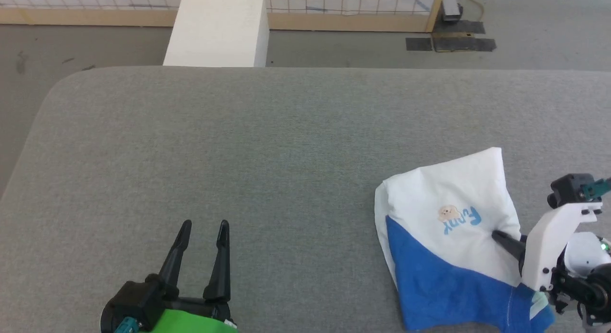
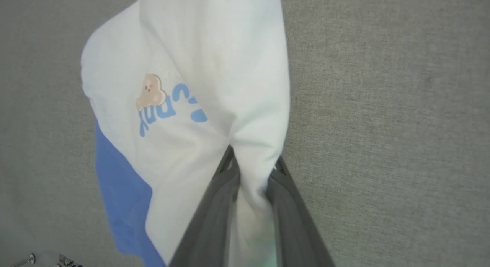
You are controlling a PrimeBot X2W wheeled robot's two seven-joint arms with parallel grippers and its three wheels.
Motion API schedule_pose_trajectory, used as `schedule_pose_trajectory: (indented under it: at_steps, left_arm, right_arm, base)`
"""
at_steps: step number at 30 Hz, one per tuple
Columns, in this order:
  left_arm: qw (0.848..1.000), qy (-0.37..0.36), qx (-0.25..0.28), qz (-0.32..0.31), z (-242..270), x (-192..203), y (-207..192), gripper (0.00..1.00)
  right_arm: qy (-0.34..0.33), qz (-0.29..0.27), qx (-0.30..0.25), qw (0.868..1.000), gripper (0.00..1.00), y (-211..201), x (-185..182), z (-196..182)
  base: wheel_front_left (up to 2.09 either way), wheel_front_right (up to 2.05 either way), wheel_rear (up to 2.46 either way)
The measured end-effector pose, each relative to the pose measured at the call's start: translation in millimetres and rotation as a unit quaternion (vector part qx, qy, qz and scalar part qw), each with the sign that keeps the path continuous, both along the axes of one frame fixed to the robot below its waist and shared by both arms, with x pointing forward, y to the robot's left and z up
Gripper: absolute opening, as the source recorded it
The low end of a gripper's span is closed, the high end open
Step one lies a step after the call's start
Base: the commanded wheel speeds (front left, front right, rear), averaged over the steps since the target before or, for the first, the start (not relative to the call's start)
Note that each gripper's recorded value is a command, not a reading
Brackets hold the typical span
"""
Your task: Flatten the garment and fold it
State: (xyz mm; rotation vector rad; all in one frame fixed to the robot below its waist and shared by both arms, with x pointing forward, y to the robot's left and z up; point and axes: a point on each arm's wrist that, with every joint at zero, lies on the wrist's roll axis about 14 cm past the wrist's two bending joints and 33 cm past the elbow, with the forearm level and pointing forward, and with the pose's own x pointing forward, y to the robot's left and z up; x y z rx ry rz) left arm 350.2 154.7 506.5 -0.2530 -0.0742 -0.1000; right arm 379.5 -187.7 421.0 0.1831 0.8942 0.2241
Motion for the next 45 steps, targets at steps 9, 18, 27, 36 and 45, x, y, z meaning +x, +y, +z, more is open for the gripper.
schedule_pose_trajectory:
  at_steps: [9, 18, 27, 36, 45]
  left_arm:
    - [0.998, -0.023, 0.009, -0.058, 11, 16, -36, 1.00]
    - [0.992, -0.037, 0.004, -0.117, 13, 39, -73, 1.00]
    - [0.986, -0.028, 0.011, -0.163, -1, 61, -96, 1.00]
    - [0.981, -0.020, 0.019, -0.194, -15, 80, -110, 1.00]
    - [0.978, -0.016, 0.030, -0.207, -25, 95, -113, 1.00]
  right_arm:
    - [-0.020, 0.004, -0.053, 0.998, 0.00, -30, 11, 25]
    - [-0.038, -0.011, -0.106, 0.994, 0.00, -68, 25, 48]
    - [-0.037, -0.022, -0.180, 0.983, 0.00, -115, 32, 59]
    - [-0.004, -0.055, -0.237, 0.970, 0.00, -170, 28, 53]
    - [0.001, -0.086, -0.295, 0.952, 0.00, -217, 35, 58]
  base:
    - [0.00, 0.00, 0.00]
    - [0.00, 0.00, 0.00]
    - [0.00, 0.00, 0.00]
    - [0.00, 0.00, 0.00]
    - [0.00, 0.00, 0.00]
